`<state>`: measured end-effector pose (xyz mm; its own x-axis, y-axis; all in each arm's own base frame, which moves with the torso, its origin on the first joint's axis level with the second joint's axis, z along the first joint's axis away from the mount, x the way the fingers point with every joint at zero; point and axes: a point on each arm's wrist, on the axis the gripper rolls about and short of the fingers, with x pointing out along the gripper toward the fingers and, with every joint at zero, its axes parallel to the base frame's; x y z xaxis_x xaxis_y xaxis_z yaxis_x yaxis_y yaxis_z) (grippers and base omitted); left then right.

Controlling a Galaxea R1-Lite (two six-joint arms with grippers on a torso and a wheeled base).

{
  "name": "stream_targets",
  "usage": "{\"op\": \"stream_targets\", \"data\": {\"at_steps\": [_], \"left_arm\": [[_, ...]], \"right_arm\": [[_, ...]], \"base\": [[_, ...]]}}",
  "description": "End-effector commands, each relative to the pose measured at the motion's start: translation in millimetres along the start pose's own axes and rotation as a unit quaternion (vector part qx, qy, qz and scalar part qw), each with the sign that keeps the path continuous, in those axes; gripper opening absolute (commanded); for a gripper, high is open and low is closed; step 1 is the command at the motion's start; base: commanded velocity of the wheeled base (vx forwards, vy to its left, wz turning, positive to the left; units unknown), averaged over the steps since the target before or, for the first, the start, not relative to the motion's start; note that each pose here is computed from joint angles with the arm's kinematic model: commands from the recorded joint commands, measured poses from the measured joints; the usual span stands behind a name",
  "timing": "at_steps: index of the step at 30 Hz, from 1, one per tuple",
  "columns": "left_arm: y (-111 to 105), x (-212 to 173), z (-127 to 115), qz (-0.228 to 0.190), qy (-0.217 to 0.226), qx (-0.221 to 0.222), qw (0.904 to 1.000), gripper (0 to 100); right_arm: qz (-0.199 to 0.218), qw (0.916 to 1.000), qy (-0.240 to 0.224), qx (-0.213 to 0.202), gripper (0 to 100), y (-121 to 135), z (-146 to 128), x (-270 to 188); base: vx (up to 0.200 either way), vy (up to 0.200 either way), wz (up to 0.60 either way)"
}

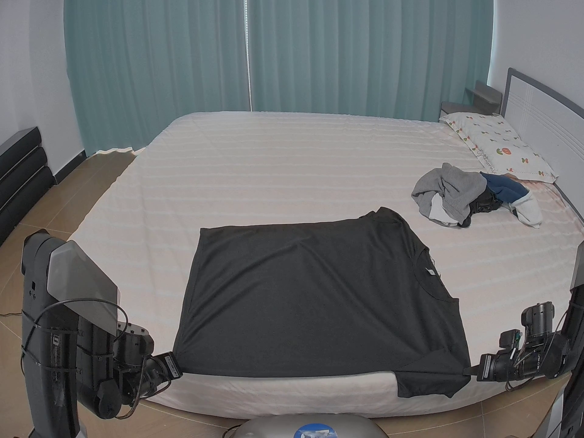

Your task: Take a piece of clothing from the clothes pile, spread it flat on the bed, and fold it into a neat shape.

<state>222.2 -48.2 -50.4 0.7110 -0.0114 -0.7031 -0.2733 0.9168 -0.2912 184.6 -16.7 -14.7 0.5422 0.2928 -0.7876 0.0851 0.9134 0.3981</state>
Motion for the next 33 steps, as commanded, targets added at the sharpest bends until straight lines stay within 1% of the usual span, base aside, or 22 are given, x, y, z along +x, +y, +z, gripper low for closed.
{"op": "stream_targets", "data": {"at_steps": [1,7,8,14,17,20,23,28,33], "left_arm": [[-2.7,-5.0,-4.7,-0.012,0.01,0.01,0.9998,0],[-0.5,-8.1,-6.4,-0.007,0.016,0.022,0.9996,0],[3.7,-12.1,-8.1,0.005,0.021,0.047,0.9986,0],[6.1,-12.2,-7.8,0.024,0.015,0.053,0.9982,0],[7.3,-13.7,-9.0,0.038,0.021,0.065,0.9969,0],[7.4,-16.5,-8.3,0.048,0.022,0.069,0.9962,0],[7.2,-28.3,-8.8,0.063,0.048,0.08,0.9936,0],[6.6,-32.1,-10.6,0.075,0.055,0.089,0.9916,0],[6.3,-36.0,-19.5,0.099,0.081,0.112,0.9854,0]], "right_arm": [[0.0,0.9999,0.01,-0.008,0,1.1,-5.0,-5.3],[-0.002,0.9998,0.017,-0.009,0,1.3,-6.4,-5.9],[-0.001,0.9996,0.029,-0.007,0,3.3,-9.1,-9.7],[-0.004,0.9989,0.042,-0.02,0,6.0,-12.8,-17.3],[-0.005,0.9988,0.044,-0.023,0,7.2,-13.6,-20.9],[-0.008,0.9988,0.043,-0.024,0,7.2,-13.5,-21.3],[-0.013,0.9988,0.041,-0.024,0,7.4,-13.6,-23.0],[-0.015,0.9984,0.051,-0.02,0,8.8,-16.7,-28.7],[-0.015,0.9983,0.053,-0.019,0,11.3,-19.2,-36.2]], "base": [[0.0,0.0,0.0],[0.0,0.0,0.0],[0.0,0.0,0.0],[0.0,0.0,0.0],[0.0,0.0,0.0],[0.0,0.0,0.0],[0.0,0.0,0.0],[0.0,0.0,0.0],[0.0,0.0,0.0]]}}
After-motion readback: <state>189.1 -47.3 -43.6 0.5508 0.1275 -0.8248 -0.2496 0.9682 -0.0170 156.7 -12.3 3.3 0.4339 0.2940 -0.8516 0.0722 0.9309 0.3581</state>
